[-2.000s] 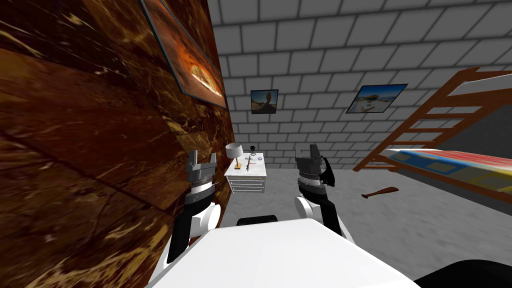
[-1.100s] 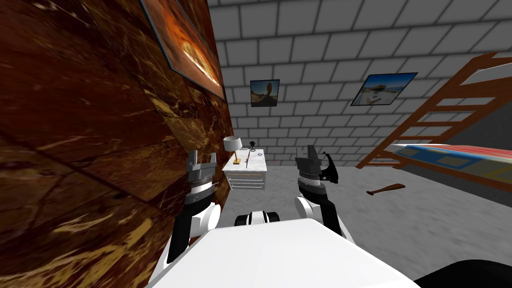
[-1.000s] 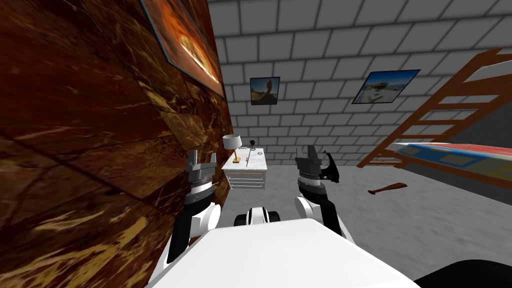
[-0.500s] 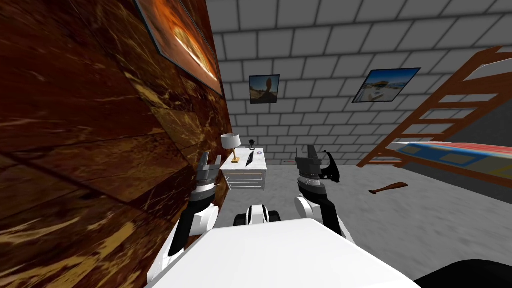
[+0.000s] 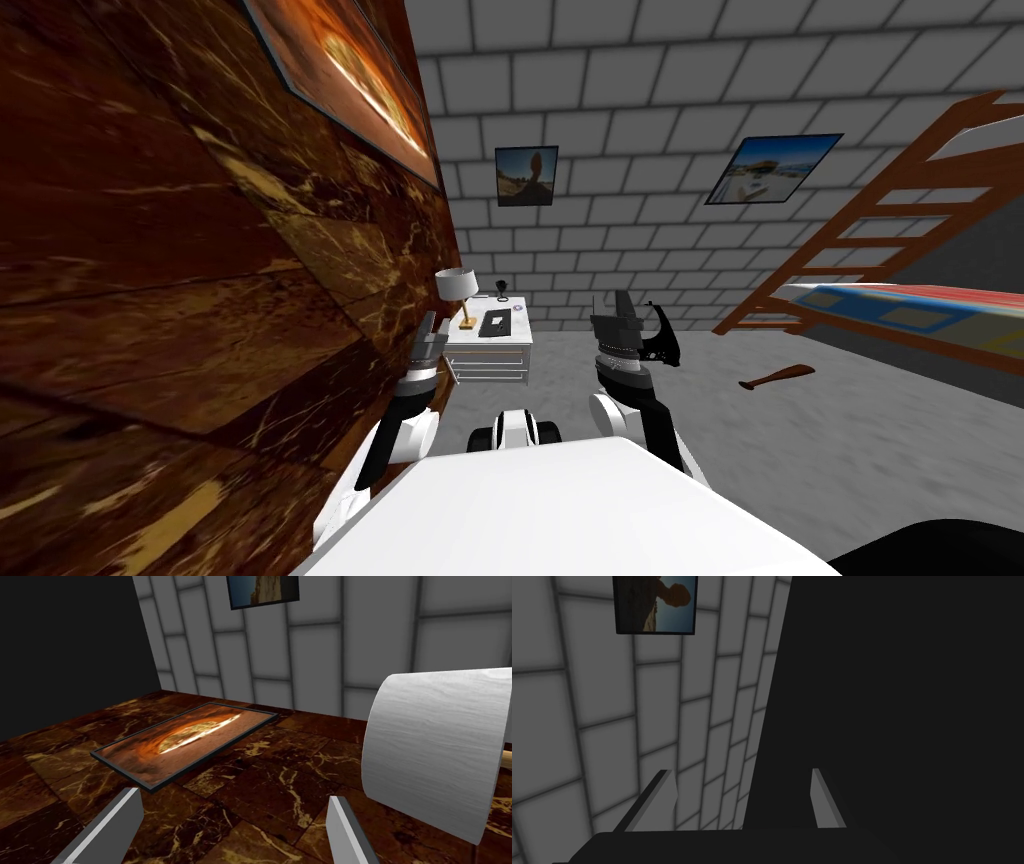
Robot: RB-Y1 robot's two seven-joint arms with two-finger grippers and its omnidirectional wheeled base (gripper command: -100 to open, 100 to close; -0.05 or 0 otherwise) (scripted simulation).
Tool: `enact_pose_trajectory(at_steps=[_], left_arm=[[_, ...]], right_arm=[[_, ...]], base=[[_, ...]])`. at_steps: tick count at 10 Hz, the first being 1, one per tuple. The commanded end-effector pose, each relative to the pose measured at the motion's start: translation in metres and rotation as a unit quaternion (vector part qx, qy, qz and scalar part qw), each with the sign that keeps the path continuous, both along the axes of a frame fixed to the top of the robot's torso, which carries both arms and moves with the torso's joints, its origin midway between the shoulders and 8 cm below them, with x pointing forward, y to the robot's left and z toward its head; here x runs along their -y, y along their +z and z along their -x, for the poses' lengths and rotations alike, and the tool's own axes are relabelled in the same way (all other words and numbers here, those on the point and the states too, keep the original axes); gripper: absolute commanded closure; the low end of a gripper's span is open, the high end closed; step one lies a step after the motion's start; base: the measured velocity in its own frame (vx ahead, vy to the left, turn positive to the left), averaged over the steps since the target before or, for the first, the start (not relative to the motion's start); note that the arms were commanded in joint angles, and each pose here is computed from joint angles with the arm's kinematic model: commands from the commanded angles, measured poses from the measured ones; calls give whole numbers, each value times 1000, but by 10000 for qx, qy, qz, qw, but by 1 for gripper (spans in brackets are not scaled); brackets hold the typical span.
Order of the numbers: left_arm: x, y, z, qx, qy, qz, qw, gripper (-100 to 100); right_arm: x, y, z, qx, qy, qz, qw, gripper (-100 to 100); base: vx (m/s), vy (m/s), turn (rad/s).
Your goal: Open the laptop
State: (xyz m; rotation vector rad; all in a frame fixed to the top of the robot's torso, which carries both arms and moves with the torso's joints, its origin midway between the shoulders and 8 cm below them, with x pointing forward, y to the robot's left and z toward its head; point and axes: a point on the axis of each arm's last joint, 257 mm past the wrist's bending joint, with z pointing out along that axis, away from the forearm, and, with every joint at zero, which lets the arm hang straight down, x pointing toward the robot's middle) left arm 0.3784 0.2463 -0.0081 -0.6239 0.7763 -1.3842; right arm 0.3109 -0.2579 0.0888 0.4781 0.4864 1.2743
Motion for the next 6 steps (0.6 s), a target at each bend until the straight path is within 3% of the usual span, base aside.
enact_pose_trajectory(at_steps=[1,6], left_arm=[[0,-30,-16,-300,93,-205,9993,-100],[-3,-82,-39,-799,275,-439,9955,-100]], right_arm=[[0,0,0,0,0,0,10000,0],[0,0,0,0,0,0,10000,0]], base=[[64,-20,-20],[69,-19,-20]])
